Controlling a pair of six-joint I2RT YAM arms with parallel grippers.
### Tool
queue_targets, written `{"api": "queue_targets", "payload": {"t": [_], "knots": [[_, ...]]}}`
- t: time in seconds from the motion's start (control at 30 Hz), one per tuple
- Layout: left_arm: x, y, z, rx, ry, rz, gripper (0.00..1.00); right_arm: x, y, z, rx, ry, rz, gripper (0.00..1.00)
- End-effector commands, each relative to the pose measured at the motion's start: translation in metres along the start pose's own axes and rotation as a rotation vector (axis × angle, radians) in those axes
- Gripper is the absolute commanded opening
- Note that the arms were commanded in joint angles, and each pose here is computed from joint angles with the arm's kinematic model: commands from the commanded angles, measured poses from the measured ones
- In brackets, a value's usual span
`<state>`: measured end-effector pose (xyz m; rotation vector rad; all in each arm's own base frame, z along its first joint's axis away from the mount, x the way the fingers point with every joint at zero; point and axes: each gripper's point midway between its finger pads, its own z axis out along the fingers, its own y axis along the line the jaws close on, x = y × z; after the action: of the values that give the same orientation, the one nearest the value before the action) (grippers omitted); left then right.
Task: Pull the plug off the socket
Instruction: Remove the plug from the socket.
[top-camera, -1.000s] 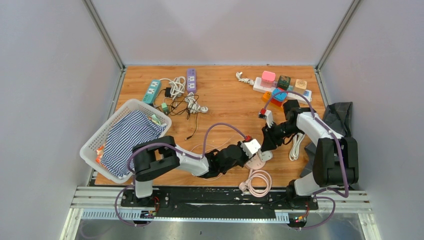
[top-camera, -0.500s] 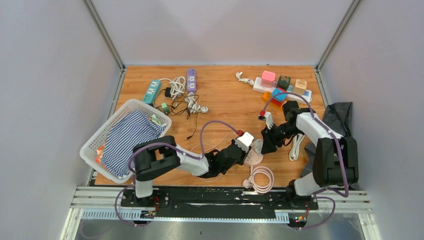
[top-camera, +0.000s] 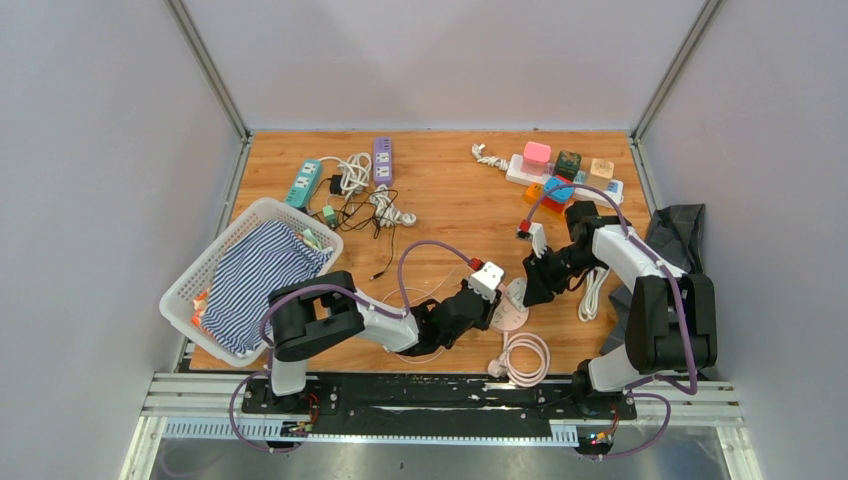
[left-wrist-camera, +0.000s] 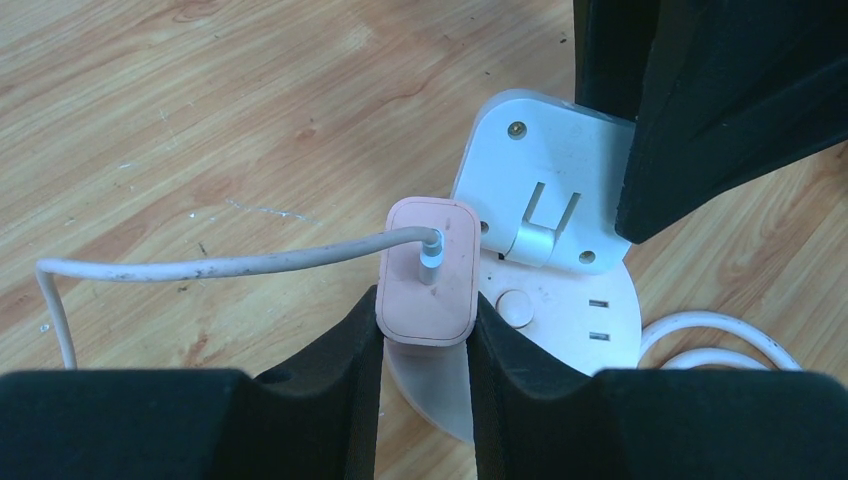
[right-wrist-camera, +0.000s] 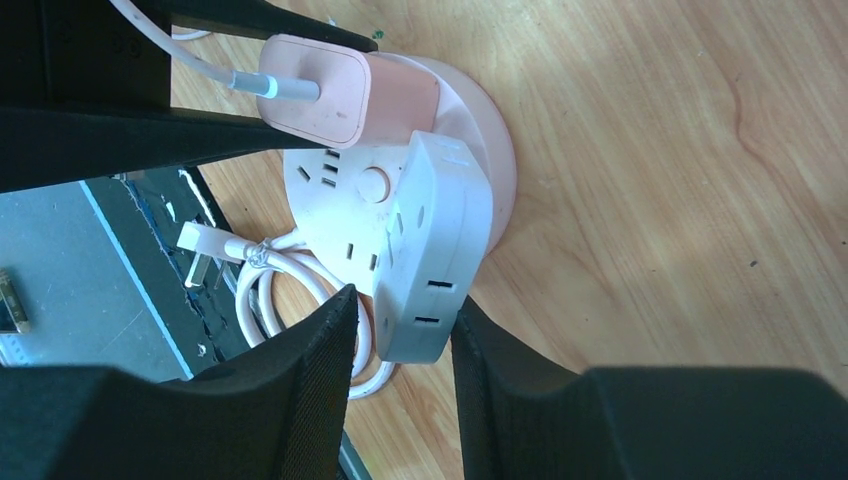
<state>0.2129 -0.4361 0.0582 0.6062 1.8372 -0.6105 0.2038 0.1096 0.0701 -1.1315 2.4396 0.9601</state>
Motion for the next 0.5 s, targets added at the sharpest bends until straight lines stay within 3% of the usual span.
{"api": "queue_targets", "payload": {"t": [0.0, 0.17, 0.3, 0.47], "knots": [[-0.003, -0.012, 0.006, 0.029, -0.017, -0.068, 0.0, -0.003, 0.007, 0.0, 0.0, -0.007, 0.002, 0.4], [0.003, -0.012, 0.01, 0.023, -0.008, -0.058, 0.0, -0.007, 0.005, -0.001, 0.016, -0.028, 0.001, 0.38], [0.009, -0.01, 0.011, 0.017, 0.003, -0.051, 0.0, -0.011, 0.006, -0.001, 0.02, -0.053, -0.002, 0.31], [0.018, -0.006, 0.01, 0.01, 0.02, -0.04, 0.0, -0.012, 0.008, 0.0, 0.015, -0.064, -0.009, 0.13]]}}
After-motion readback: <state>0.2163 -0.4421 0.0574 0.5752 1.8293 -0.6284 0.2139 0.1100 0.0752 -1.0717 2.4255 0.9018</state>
